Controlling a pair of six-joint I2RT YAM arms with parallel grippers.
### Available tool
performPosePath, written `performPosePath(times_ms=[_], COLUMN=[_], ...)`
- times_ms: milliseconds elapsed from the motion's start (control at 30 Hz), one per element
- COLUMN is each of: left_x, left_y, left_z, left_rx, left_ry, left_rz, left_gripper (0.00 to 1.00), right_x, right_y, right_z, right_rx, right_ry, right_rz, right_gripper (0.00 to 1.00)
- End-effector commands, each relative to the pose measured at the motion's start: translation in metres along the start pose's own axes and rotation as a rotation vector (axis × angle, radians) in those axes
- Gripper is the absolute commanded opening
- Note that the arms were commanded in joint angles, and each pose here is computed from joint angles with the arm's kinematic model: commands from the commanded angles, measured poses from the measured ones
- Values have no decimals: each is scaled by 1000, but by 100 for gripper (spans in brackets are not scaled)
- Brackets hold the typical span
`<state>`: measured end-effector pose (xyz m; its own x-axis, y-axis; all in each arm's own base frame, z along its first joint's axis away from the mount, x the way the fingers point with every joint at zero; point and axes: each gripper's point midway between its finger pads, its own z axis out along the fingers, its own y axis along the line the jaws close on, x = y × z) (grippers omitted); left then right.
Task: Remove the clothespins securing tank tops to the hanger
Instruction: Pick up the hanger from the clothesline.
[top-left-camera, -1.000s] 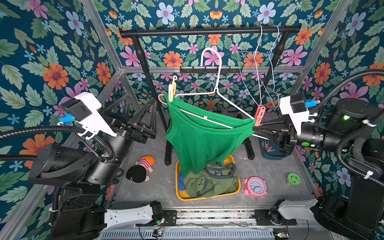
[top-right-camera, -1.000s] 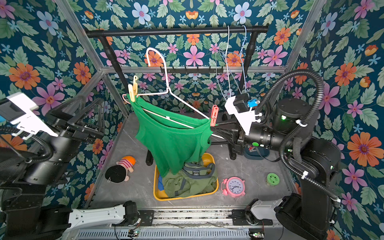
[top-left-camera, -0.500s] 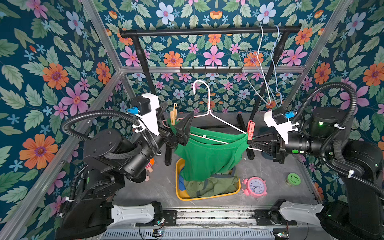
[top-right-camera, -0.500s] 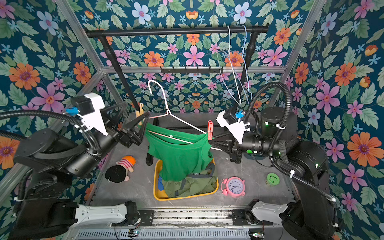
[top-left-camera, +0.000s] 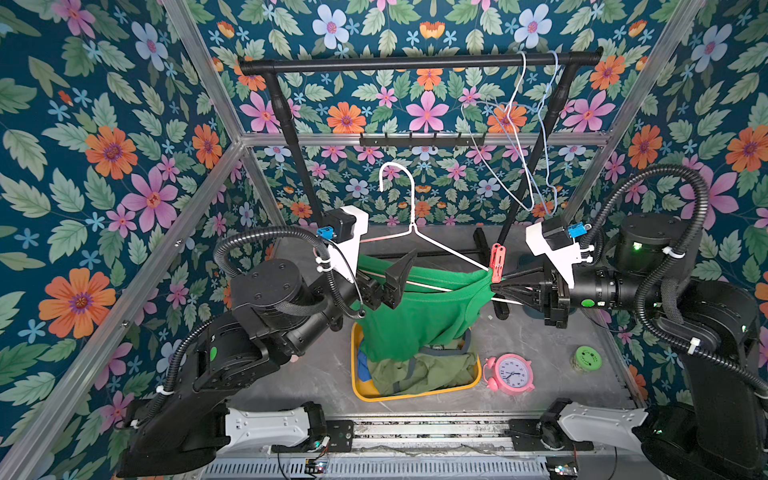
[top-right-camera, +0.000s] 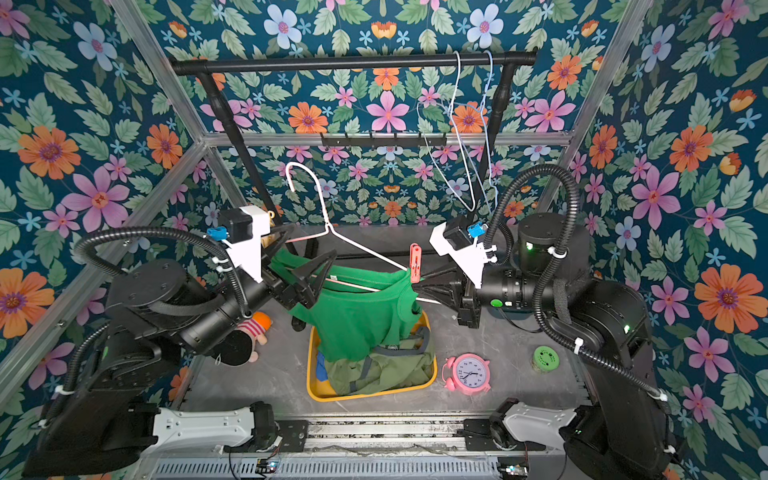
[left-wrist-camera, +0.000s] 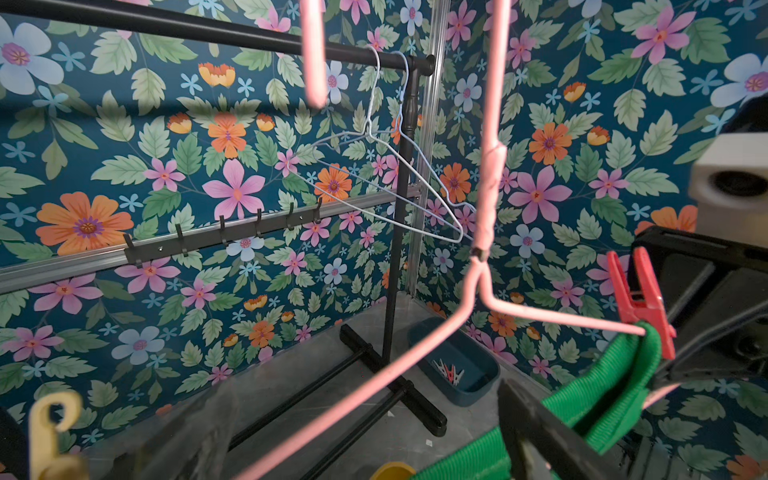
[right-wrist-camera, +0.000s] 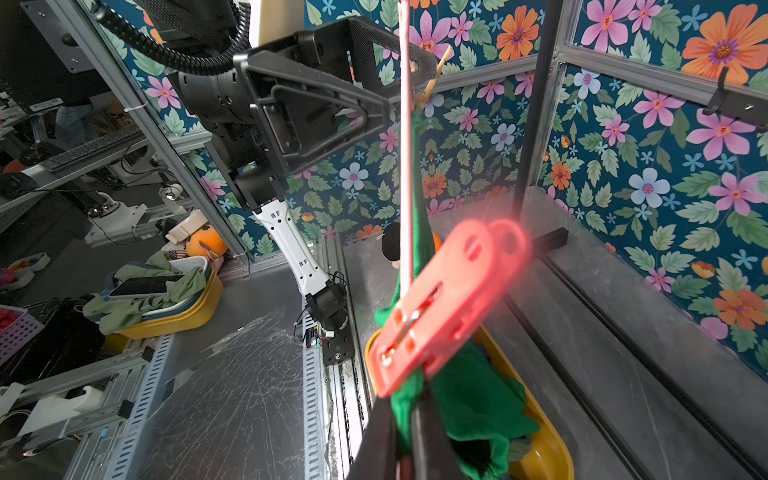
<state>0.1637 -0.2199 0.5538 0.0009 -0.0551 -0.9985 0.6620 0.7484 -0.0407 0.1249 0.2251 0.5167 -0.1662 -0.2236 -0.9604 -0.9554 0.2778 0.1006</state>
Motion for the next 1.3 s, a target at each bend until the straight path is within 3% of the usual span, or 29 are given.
performPosePath(times_ms=[0, 300, 700, 1067, 1267], left_x=[-4, 0, -5, 0, -1], left_y=[0, 9, 0, -17, -17], left_z=[-2, 1, 2, 11, 8], left_rx=[7, -55, -8, 61, 71], left_ry=[-18, -22, -48, -4, -13], left_rz=[-5, 2, 18, 61, 60], left_gripper=[99, 84, 48, 40, 17], right_x=[-13, -12, -9, -15, -16], right_y=[6, 11, 15, 17, 16], right_z=[0, 2, 5, 15, 20], right_rx=[-36, -76, -115, -178, -197], right_ry=[-51, -51, -46, -53, -44], right_rz=[-35, -30, -19, -21, -18], right_gripper=[0, 0, 0, 0, 0])
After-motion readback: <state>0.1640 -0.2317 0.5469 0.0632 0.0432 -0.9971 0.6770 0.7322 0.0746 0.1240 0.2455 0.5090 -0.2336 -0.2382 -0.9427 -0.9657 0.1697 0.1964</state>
